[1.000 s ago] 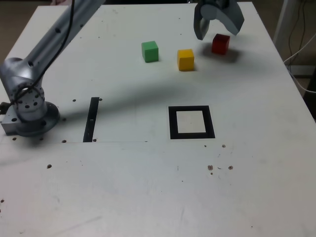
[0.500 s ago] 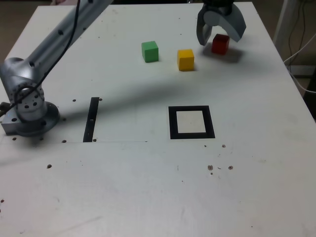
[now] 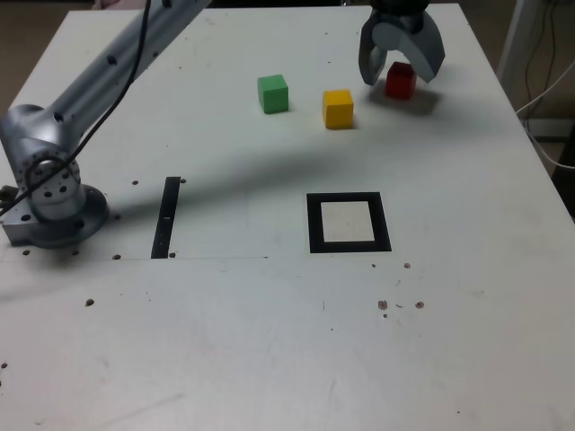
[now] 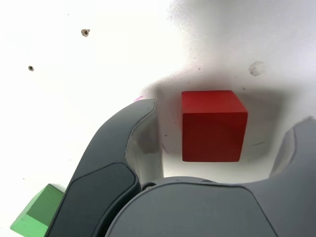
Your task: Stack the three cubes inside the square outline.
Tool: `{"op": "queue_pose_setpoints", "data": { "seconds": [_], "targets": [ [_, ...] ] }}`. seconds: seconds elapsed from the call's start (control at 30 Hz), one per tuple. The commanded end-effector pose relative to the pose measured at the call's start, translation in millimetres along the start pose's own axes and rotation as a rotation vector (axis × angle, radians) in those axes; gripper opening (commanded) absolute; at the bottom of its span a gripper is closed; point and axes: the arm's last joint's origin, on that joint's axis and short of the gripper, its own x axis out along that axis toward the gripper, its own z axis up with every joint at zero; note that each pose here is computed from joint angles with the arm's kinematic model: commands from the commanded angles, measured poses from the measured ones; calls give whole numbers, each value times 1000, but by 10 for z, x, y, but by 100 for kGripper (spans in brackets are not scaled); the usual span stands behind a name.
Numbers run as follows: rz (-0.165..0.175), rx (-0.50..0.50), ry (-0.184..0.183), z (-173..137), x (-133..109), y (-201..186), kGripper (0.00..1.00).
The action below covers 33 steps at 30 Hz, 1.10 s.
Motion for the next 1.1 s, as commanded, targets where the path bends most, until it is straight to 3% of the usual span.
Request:
{"op": "queue_pose_setpoints", "data": {
  "seconds": [0.0,0.53,1.07],
  "targets": [
    [1,-4,1,23,23,1,73],
    [14,-10,-7,78,71,8,41],
    [12,0,-4,84,77,-4,39]
  ]
}}
